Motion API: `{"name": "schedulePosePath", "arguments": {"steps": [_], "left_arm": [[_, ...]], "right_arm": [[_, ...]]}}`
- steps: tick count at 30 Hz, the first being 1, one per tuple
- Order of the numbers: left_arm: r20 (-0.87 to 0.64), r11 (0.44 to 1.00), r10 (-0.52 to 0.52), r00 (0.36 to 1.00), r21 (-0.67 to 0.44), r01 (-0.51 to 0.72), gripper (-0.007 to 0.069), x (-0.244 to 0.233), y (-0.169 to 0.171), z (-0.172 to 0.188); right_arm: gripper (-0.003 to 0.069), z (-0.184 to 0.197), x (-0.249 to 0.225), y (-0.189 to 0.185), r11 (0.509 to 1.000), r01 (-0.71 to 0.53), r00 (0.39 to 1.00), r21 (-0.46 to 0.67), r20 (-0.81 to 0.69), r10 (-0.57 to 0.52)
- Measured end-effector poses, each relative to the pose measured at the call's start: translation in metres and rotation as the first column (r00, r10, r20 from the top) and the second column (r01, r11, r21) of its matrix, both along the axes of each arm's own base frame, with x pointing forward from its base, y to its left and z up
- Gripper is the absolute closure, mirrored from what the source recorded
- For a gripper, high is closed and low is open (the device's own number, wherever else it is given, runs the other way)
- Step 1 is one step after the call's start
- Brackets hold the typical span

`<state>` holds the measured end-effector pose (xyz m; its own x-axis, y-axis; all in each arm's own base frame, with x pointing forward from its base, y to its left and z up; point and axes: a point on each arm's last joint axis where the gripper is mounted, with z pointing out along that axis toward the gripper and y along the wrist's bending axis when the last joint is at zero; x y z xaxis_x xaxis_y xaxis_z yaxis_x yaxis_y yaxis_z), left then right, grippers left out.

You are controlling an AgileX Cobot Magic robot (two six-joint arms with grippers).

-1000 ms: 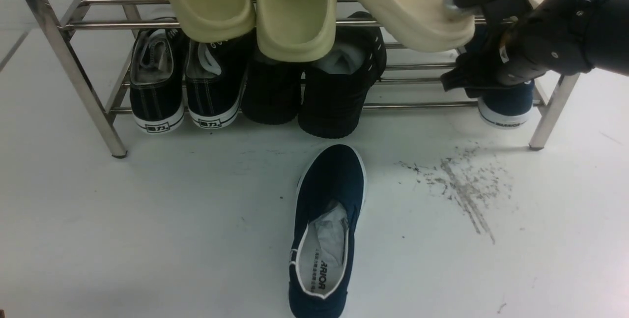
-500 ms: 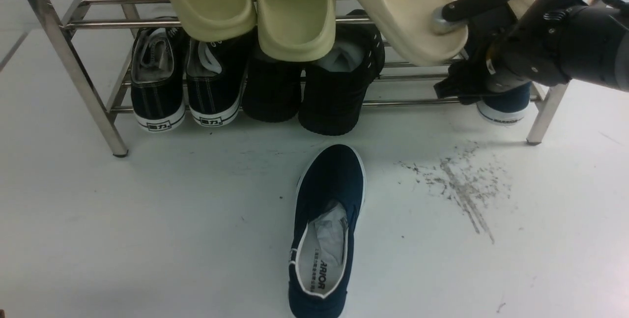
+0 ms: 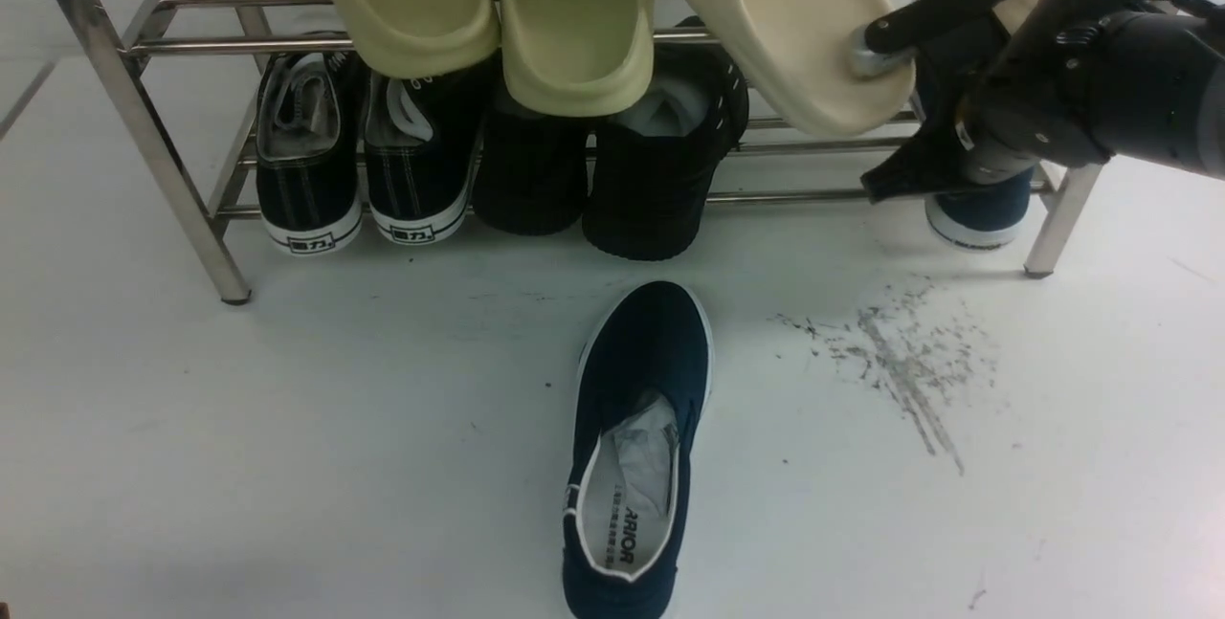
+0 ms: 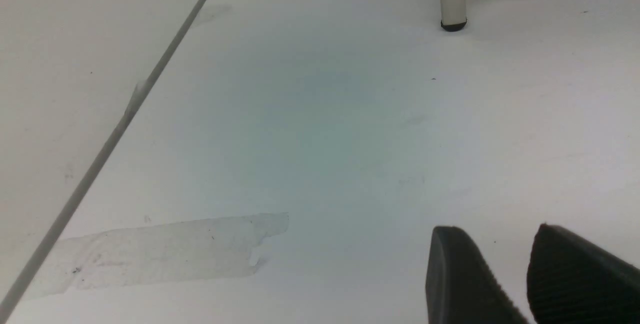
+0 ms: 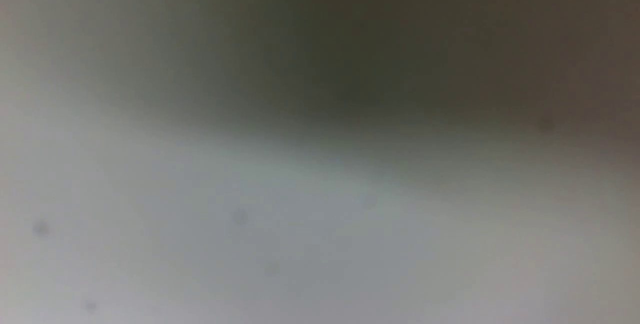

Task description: Take the shoes off the shelf with your hand on the white table.

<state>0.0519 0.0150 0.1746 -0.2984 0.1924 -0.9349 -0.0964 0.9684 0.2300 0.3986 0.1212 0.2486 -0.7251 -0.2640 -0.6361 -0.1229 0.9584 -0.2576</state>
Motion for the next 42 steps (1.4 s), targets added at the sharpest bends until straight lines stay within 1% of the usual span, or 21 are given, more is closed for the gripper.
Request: {"name": "schedulePosePath", "arguments": {"steps": [6, 7, 8, 13, 18, 27, 32, 35, 42], "left_arm": [[0.0, 1.0, 0.0, 1.0, 0.0, 0.0, 0.0384, 0.0, 0.0, 0.0], [0.0, 1.0, 0.0, 1.0, 0.0, 0.0, 0.0384, 0.0, 0.0, 0.0], [0.0, 1.0, 0.0, 1.0, 0.0, 0.0, 0.0384, 0.0, 0.0, 0.0], [0.0, 1.0, 0.0, 1.0, 0.0, 0.0, 0.0384, 0.0, 0.0, 0.0], [0.0, 1.0, 0.0, 1.0, 0.0, 0.0, 0.0384, 0.0, 0.0, 0.0], [0.0, 1.0, 0.0, 1.0, 0.0, 0.0, 0.0384, 0.0, 0.0, 0.0], [0.0, 1.0, 0.0, 1.0, 0.0, 0.0, 0.0384, 0.0, 0.0, 0.0], [0.0, 1.0, 0.0, 1.0, 0.0, 0.0, 0.0384, 0.0, 0.0, 0.0], [0.0, 1.0, 0.0, 1.0, 0.0, 0.0, 0.0384, 0.0, 0.0, 0.0]], "right_arm": [[0.0618, 0.02, -0.017, -0.007, 0.998, 0.059, 0.998, 0.016, -0.038, -0.058], [0.0618, 0.019, -0.017, -0.007, 0.998, 0.057, 0.998, 0.018, -0.039, -0.056], [0.0618, 0.031, -0.024, -0.009, 0.998, 0.06, 0.997, 0.03, -0.045, -0.058], [0.0618, 0.05, -0.04, -0.011, 0.996, 0.048, 0.996, 0.072, -0.074, -0.042], [0.0618, 0.063, -0.059, -0.015, 0.995, 0.053, 0.987, 0.08, -0.153, -0.04], [0.0618, 0.098, -0.096, -0.024, 0.991, 0.053, 0.978, 0.121, -0.205, -0.027], [0.0618, 0.117, -0.125, -0.028, 0.982, 0.051, 0.968, 0.181, -0.252, -0.004], [0.0618, 0.126, -0.144, -0.029, 0.971, 0.056, 0.95, 0.231, -0.312, 0.019], [0.0618, 0.132, -0.171, -0.032, 0.95, 0.052, 0.946, 0.309, -0.32, 0.053]]}}
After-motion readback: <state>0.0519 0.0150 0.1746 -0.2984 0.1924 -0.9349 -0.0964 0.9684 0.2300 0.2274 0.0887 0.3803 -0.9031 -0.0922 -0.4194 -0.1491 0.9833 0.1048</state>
